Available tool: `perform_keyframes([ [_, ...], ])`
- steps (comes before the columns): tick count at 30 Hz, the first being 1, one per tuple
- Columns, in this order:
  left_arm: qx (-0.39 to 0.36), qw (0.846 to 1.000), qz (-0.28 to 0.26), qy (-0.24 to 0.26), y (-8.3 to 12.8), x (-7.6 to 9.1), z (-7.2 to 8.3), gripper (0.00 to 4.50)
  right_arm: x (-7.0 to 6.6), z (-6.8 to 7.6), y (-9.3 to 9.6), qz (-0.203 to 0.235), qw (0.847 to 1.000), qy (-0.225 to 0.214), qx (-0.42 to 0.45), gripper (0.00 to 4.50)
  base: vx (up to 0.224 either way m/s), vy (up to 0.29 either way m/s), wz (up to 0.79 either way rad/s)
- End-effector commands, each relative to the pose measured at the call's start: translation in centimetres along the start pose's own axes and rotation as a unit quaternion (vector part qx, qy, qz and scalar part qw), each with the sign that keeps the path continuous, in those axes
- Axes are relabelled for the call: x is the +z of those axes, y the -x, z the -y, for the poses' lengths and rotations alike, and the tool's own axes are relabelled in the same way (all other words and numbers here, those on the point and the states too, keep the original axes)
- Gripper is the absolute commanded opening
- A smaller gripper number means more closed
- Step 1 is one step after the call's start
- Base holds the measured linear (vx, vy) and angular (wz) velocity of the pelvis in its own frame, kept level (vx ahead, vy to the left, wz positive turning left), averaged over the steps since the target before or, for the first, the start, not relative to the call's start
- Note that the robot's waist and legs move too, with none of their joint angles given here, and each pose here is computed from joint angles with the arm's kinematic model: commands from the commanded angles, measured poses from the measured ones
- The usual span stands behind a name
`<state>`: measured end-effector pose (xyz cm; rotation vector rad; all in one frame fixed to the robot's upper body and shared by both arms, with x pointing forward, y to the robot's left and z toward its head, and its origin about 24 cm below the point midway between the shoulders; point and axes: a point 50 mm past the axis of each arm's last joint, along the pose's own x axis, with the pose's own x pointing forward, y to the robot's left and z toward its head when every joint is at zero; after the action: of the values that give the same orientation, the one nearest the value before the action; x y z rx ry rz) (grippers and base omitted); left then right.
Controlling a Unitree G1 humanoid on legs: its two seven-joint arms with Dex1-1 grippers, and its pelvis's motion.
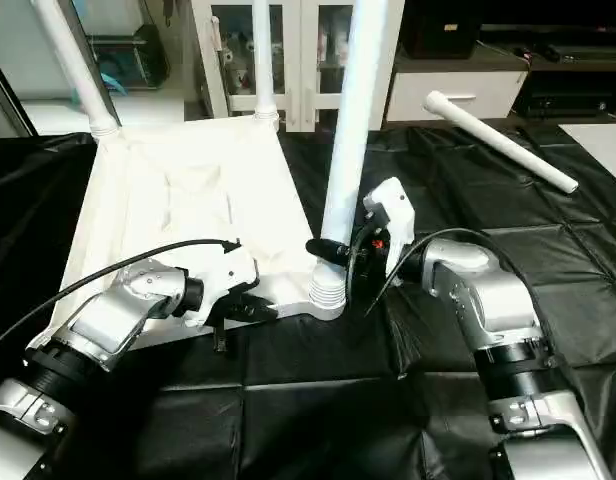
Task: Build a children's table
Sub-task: Insert table leg to table base
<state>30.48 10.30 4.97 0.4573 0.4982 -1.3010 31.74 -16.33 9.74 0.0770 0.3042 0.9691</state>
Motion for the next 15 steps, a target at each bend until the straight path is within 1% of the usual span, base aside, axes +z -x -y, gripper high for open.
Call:
perform_keyframes([
  [1,-0.028,1.000,-0.011,0.002,-0.4,-0.5,0.8,0.00,-2.1,0.9,1.1,-0.013,0.998,-0.035,-0.054,1.82,0.000,0.000,0.00],
  [2,-0.028,1.000,-0.011,0.002,-0.4,-0.5,0.9,0.00,-2.3,0.9,1.2,-0.013,0.998,-0.038,-0.057,1.82,0.000,0.000,0.00],
  [4,-0.027,1.000,-0.012,0.002,-0.4,-0.5,0.8,0.00,-3.3,0.8,1.7,-0.013,0.996,-0.050,-0.069,1.82,0.000,0.000,0.00],
  [5,-0.027,1.000,-0.012,0.002,-0.4,-0.5,0.8,0.00,-3.3,0.8,1.7,-0.013,0.996,-0.050,-0.069,1.82,0.000,0.000,0.00],
  [7,-0.025,1.000,-0.013,0.001,-0.4,-0.5,0.8,0.00,-4.2,0.3,2.0,-0.017,0.996,-0.054,-0.074,1.82,0.000,0.000,0.00],
  [10,-0.024,1.000,-0.014,0.000,-0.4,-0.5,0.8,0.00,-4.7,-0.3,2.2,-0.020,0.996,-0.054,-0.072,1.82,0.000,0.000,0.00],
  [14,-0.026,1.000,-0.016,-0.001,-0.3,-0.5,0.8,0.00,-5.2,-1.4,2.2,-0.046,0.997,-0.032,-0.056,1.82,0.000,0.000,0.00],
  [15,-0.026,1.000,-0.016,-0.001,-0.3,-0.5,0.8,0.00,-5.2,-1.4,2.2,-0.046,0.997,-0.031,-0.056,1.82,0.000,0.000,0.00],
])
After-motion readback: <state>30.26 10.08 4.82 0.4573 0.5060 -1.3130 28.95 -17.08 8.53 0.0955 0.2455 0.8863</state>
